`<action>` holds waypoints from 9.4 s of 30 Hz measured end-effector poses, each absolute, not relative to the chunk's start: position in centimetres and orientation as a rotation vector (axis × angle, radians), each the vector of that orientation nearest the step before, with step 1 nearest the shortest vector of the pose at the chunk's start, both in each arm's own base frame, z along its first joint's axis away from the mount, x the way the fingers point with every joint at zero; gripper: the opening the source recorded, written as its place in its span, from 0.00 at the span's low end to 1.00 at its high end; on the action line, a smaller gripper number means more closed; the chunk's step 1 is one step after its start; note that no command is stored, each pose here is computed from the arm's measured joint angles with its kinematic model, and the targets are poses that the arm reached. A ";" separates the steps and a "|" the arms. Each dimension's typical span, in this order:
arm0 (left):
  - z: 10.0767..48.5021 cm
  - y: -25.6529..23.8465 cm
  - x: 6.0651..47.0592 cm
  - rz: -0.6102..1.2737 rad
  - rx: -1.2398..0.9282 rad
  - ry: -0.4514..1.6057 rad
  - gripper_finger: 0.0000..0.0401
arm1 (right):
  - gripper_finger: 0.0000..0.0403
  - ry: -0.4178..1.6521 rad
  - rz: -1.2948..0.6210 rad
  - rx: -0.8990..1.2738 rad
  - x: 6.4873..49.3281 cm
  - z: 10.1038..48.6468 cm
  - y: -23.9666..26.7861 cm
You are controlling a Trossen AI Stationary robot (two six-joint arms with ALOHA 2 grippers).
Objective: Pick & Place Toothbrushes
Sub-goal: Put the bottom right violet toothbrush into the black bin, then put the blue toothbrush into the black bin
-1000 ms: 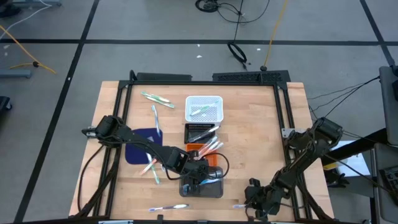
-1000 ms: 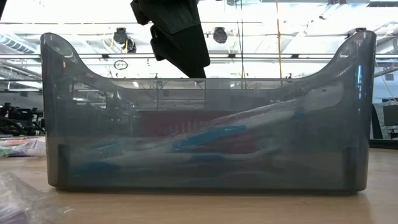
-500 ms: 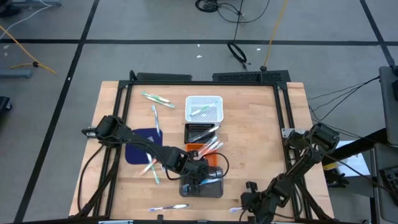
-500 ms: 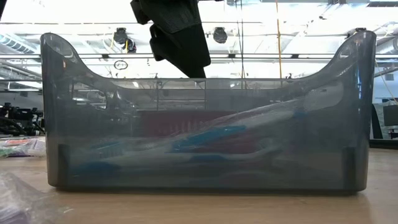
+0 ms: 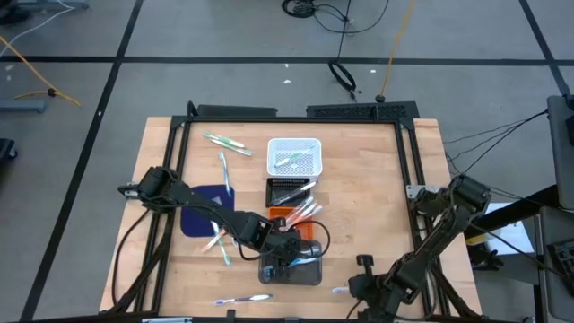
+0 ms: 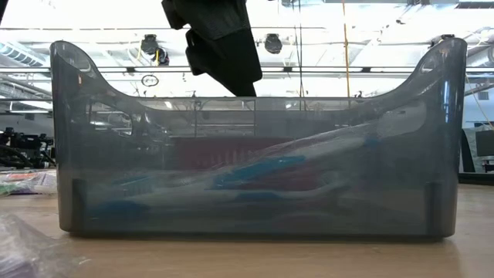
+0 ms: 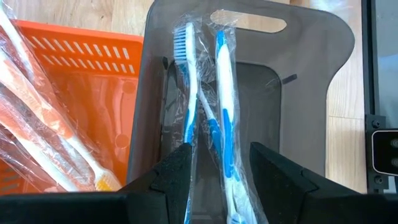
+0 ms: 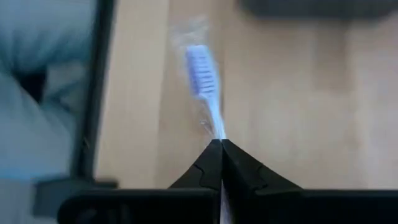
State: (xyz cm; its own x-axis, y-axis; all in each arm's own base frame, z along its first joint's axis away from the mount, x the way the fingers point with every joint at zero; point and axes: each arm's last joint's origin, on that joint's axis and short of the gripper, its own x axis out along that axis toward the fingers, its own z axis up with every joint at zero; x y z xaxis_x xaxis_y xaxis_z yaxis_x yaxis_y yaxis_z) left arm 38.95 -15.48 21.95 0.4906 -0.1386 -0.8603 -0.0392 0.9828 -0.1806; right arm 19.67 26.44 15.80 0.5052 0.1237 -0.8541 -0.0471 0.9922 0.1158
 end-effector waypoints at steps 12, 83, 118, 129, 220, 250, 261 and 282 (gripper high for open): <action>22.5 -15.8 39.7 -0.109 -0.173 0.963 0.41 | 0.00 0.697 0.017 0.031 18.9 22.8 24.0; 30.9 -18.4 42.9 -0.274 0.176 -0.100 0.03 | 0.00 -0.046 -0.063 -0.427 20.9 33.5 23.3; 30.3 -8.0 38.1 0.377 0.066 0.680 0.01 | 0.37 0.117 -0.211 -0.359 18.9 28.8 23.5; 28.2 -1.8 37.6 0.521 -0.081 0.864 0.01 | 0.36 0.103 -0.213 -0.337 18.9 29.1 23.5; 17.4 7.8 23.4 1.067 -0.752 1.320 0.28 | 0.35 0.090 -0.210 -0.307 18.9 28.8 23.5; 15.4 8.5 23.1 1.031 -0.817 1.237 0.28 | 0.35 0.109 -0.165 -0.254 21.3 27.9 21.6; 13.1 8.0 21.8 1.016 -0.849 1.237 0.11 | 0.35 0.109 -0.109 -0.224 21.9 27.9 21.3; 20.2 6.3 21.8 0.878 -0.741 0.974 0.02 | 0.35 0.116 -0.118 -0.227 22.0 27.8 21.1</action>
